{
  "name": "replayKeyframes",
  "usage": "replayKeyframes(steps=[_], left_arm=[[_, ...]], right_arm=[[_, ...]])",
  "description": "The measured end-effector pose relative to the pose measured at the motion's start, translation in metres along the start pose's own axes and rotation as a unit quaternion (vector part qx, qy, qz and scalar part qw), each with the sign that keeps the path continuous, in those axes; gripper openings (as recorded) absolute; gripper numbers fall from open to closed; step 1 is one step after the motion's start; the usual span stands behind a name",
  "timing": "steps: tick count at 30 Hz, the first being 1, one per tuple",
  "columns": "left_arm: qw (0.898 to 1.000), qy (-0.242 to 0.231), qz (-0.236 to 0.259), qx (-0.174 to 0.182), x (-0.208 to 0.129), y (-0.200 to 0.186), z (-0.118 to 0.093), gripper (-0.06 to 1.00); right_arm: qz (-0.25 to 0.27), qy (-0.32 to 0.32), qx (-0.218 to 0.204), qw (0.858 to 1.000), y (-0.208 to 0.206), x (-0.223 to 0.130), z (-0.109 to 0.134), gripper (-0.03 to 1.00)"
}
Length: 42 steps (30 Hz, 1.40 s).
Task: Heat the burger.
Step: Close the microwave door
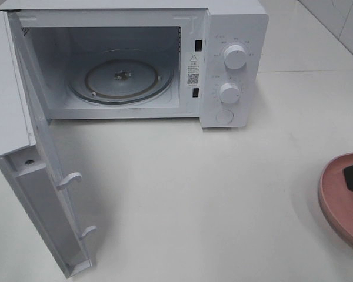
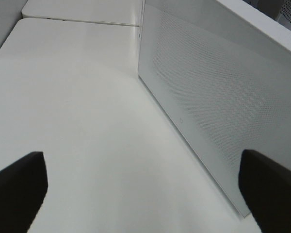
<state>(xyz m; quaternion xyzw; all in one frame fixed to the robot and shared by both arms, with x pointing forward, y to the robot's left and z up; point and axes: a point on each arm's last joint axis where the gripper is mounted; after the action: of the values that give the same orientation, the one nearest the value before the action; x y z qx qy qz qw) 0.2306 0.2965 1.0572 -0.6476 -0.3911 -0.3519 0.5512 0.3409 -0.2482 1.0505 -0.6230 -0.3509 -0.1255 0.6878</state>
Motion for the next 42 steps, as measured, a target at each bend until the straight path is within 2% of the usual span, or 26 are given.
replayKeyframes(steps=[5,9,18,21,22,25,42], left_arm=[[1.0,0.0,0.0,0.0,0.0,0.0,0.0,0.99],[1.0,0.0,0.0,0.0,0.0,0.0,0.0,0.99],[1.0,0.0,0.0,0.0,0.0,0.0,0.0,0.99],[1.0,0.0,0.0,0.0,0.0,0.0,0.0,0.99],[1.0,0.0,0.0,0.0,0.0,0.0,0.0,0.99],[1.0,0.0,0.0,0.0,0.0,0.0,0.0,0.99],[1.0,0.0,0.0,0.0,0.0,0.0,0.0,0.99]], right_arm=[[-0.021,0.04,-0.025,0.999,-0.02,-0.013,-0.015,0.77],[-0.052,0.075,-0.067,0.994,-0.039,-0.028,-0.029,0.77],[-0.108,0.113,-0.08,0.984,-0.057,-0.064,-0.026,0.77],[-0.143,0.117,-0.096,0.978,-0.066,-0.073,-0.023,0.77],[-0.167,0.116,-0.113,0.973,-0.071,-0.08,-0.022,0.77],[-0.189,0.123,-0.127,0.966,-0.075,-0.09,-0.019,0.77],[-0.188,0.125,-0.138,0.964,-0.075,-0.093,-0.018,0.77]])
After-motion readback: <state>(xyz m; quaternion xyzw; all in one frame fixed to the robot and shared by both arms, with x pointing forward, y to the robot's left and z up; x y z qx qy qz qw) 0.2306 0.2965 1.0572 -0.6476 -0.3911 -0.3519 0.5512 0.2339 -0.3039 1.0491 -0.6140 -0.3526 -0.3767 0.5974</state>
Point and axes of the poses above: a point on each arm's last joint axis where the gripper is mounted, y pointing out along that axis toward the gripper, z along the wrist's bending axis when the last joint is at zero, x = y × z, and after that the axes turned 3 degrees about -y, right-handed
